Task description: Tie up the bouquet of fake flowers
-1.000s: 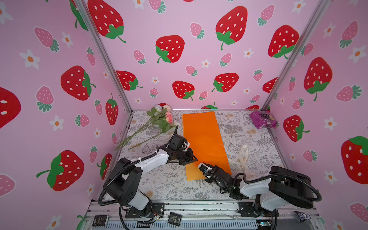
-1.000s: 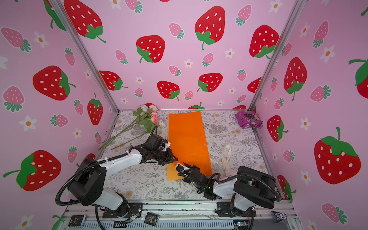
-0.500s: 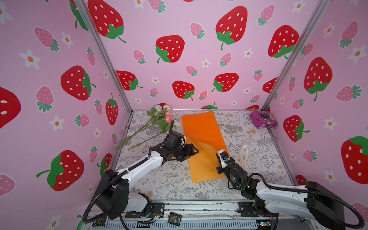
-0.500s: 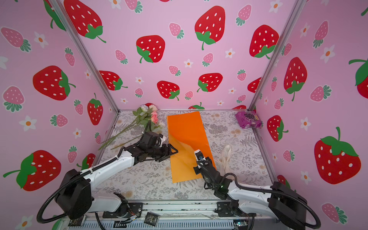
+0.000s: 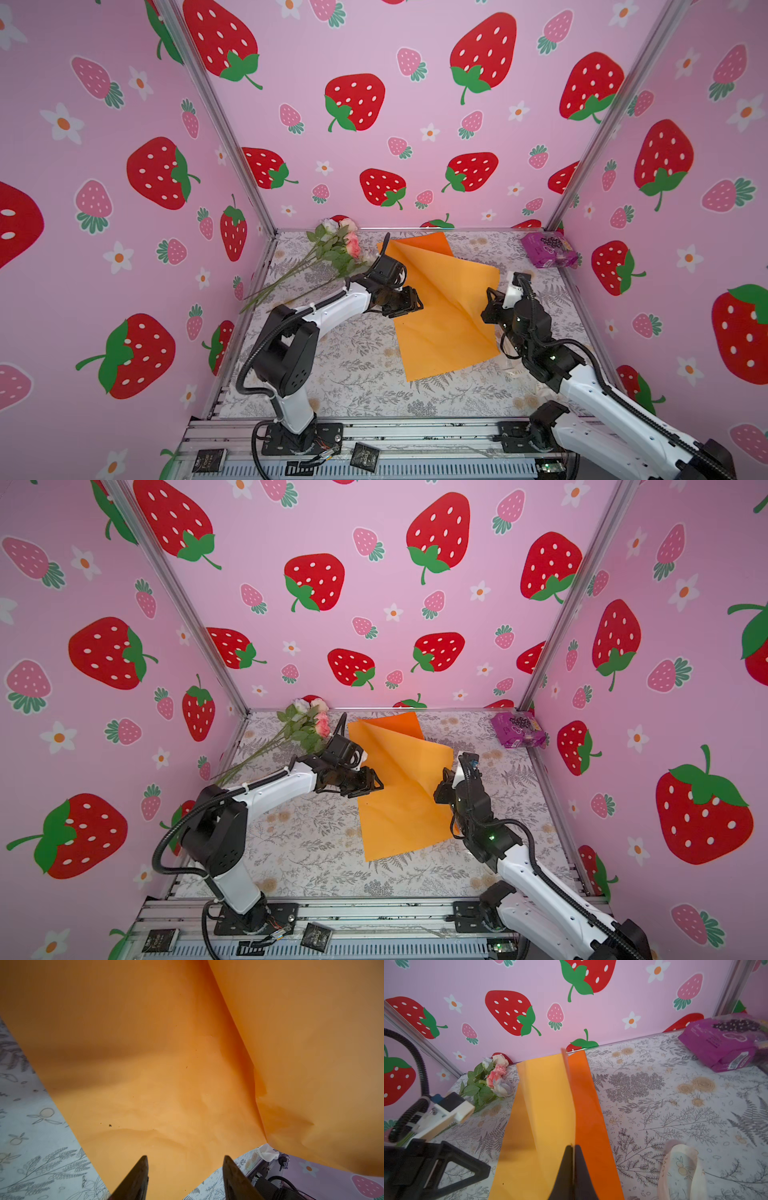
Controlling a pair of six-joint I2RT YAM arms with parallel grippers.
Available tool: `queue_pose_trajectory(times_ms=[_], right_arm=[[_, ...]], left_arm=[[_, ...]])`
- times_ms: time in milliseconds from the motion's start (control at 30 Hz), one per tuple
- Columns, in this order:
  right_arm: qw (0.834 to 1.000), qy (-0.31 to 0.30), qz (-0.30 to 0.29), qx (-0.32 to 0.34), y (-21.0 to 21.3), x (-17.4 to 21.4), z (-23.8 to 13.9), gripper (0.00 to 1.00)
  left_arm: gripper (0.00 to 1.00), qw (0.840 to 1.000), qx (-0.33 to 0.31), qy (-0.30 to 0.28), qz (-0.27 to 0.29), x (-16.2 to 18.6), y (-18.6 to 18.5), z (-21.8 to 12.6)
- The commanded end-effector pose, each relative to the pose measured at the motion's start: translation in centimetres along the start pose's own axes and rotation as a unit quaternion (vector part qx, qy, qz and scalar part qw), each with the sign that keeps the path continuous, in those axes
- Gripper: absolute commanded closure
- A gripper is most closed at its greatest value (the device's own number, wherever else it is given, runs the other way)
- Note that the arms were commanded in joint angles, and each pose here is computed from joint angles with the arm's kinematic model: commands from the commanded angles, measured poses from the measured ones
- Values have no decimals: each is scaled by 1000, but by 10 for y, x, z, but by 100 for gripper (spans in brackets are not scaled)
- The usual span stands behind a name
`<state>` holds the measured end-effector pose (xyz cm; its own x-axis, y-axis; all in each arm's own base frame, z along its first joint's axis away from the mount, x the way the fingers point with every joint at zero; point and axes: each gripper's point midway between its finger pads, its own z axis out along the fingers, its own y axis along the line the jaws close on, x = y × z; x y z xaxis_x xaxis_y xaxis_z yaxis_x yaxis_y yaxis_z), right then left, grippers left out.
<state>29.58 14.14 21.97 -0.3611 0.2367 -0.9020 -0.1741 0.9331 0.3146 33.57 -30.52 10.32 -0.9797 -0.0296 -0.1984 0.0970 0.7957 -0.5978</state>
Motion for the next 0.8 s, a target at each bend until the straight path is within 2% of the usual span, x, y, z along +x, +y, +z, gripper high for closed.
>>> queue_pose_trajectory(times_ms=[0,133,267,500,767], right_arm=[[995,59,76,-3,-17,22,3,100],[991,58,118,1,-38,20,5,100],[988,56,144,7,-56,18,5,100],[981,51,185,31,-93,16,8,100],[975,57,207,64,-139,14,21,100]], left_arm=[[42,998,-27,34,46,4,-7,20],[45,996,-55,56,47,8,2,50],[48,994,-79,70,42,18,16,63],[55,988,-129,88,18,47,57,65],[62,981,-159,111,-7,91,92,50]])
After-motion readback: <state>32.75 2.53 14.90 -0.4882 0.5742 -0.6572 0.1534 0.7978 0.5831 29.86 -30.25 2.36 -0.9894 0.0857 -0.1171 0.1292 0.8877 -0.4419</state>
